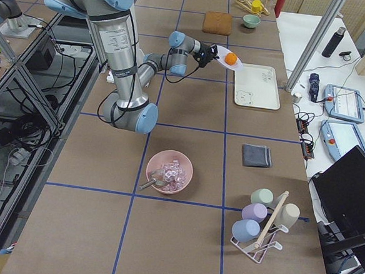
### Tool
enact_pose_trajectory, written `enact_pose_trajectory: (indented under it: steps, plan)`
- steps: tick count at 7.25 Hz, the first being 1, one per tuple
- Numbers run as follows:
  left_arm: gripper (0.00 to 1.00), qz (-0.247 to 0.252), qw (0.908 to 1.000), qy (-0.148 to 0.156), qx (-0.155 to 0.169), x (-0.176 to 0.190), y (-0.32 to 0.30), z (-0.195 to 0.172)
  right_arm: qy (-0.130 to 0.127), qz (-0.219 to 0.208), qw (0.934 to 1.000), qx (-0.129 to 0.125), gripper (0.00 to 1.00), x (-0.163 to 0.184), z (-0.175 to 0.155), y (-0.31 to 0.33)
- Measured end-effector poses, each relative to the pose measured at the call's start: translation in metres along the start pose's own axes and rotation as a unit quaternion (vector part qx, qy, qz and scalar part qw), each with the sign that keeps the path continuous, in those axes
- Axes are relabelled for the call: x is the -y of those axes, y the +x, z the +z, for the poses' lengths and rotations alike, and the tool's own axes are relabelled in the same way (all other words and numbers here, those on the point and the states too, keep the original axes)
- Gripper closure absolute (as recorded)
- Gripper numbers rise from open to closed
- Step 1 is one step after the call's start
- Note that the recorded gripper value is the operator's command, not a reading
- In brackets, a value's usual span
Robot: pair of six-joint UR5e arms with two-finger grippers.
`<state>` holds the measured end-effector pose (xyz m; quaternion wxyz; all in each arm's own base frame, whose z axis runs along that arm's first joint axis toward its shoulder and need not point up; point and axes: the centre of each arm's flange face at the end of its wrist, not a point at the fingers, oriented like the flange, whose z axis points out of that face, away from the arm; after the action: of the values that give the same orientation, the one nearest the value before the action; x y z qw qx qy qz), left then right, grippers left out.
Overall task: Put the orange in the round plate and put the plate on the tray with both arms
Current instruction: 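Lift the plate with the right gripper and carry it onto the cream tray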
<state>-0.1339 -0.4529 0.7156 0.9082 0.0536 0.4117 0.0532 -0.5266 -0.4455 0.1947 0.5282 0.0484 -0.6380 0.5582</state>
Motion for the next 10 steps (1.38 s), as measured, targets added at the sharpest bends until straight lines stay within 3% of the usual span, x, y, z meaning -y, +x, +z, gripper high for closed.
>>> enact_pose_trajectory:
  steps: [2, 5, 6, 7, 10]
  plan:
    - [0.02, 0.0, 1.0, 0.0, 0.0, 0.0, 0.0, 0.0, 0.086, 0.024, 0.996, 0.003, 1.0, 0.0, 0.074, -0.024]
    - [0.02, 0.0, 1.0, 0.001, -0.001, 0.001, 0.001, 0.0, 0.155, 0.017, 0.9877, 0.009, 1.0, -0.002, 0.135, -0.023]
    - [0.02, 0.001, 1.0, 0.001, -0.001, 0.002, 0.002, -0.001, 0.173, 0.016, 0.9847, 0.012, 0.65, -0.001, 0.147, -0.019]
    - [0.02, 0.002, 1.0, 0.002, -0.001, 0.003, 0.002, -0.002, 0.187, 0.013, 0.9822, 0.017, 0.01, 0.002, 0.154, -0.014]
    - [0.02, 0.005, 1.0, 0.005, 0.0, 0.005, 0.005, -0.004, 0.184, 0.008, 0.9825, 0.026, 0.0, -0.006, 0.149, -0.024]
